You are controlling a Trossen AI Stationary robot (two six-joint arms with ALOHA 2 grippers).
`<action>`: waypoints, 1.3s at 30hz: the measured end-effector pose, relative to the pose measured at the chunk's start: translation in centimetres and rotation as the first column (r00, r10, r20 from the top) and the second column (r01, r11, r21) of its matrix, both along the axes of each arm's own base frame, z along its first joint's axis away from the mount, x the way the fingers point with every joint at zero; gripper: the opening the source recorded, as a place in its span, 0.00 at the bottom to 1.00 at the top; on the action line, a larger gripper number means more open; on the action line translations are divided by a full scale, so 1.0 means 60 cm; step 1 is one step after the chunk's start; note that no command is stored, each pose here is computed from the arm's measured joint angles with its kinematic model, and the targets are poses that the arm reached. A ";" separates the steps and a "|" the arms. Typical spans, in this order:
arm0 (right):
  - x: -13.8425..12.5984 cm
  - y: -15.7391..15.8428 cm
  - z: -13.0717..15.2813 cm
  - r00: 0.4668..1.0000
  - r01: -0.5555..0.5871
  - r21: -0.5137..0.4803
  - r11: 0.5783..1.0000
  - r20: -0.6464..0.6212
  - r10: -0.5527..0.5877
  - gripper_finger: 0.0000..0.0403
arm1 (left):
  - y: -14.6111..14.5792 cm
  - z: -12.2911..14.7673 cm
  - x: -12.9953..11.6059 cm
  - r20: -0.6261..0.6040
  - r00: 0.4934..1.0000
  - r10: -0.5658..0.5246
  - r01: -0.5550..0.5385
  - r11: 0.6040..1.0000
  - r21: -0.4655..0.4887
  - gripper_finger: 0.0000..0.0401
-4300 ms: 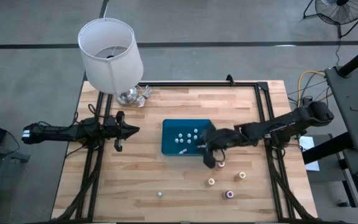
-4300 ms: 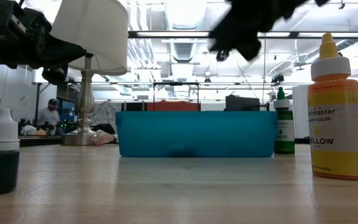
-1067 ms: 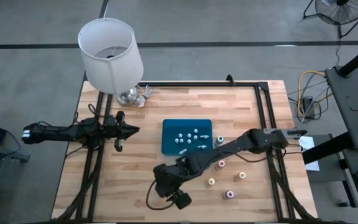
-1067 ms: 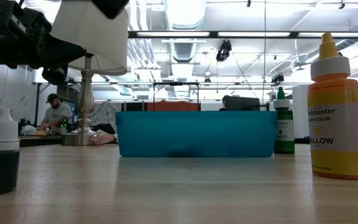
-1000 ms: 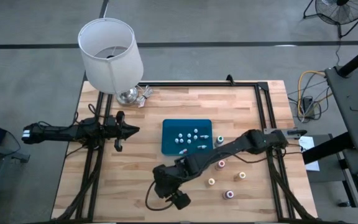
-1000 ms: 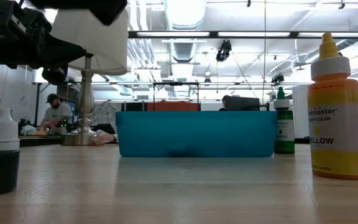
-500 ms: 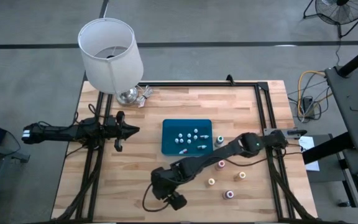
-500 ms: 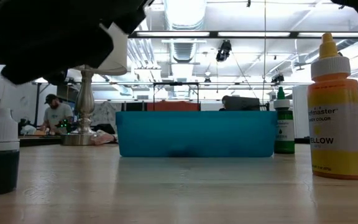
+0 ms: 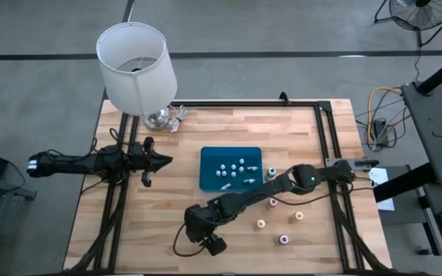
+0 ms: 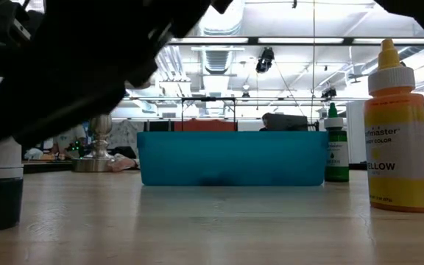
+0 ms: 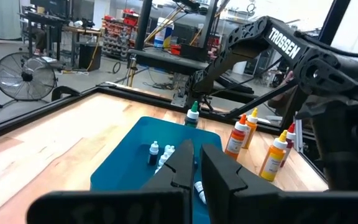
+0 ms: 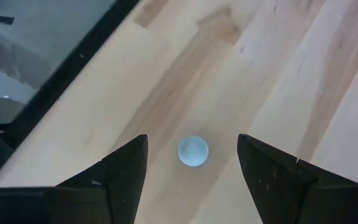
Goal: Pick & Place food coloring
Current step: Put the small blue food coloring bottle into the blue bin
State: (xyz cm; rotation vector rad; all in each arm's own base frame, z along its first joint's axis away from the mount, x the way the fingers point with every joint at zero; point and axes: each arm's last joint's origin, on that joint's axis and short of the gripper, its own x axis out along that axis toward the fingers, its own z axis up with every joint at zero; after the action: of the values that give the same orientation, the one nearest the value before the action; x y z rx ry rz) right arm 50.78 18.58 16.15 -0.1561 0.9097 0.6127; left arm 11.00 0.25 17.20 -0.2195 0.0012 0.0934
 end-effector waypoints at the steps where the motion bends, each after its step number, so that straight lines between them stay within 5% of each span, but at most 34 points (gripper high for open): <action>1: 0.000 0.000 -0.005 1.000 0.001 -0.001 1.000 -0.007 -0.001 0.59 | 0.000 0.000 0.000 0.000 1.000 0.000 0.000 1.000 0.000 0.00; 14: 0.004 0.000 -0.014 1.000 0.013 0.009 1.000 -0.005 -0.013 0.56 | 0.000 -0.001 0.000 -0.008 1.000 0.000 0.000 1.000 0.000 0.00; 39: 0.008 0.001 -0.027 1.000 0.018 0.019 1.000 0.000 -0.018 0.12 | 0.000 -0.002 0.000 -0.012 1.000 0.000 0.000 1.000 0.000 0.00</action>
State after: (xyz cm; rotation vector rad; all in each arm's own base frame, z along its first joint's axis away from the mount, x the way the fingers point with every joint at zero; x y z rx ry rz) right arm 51.23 18.66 14.51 -0.1310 0.9037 0.6047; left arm 11.00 0.25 17.08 -0.2189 0.0135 0.0948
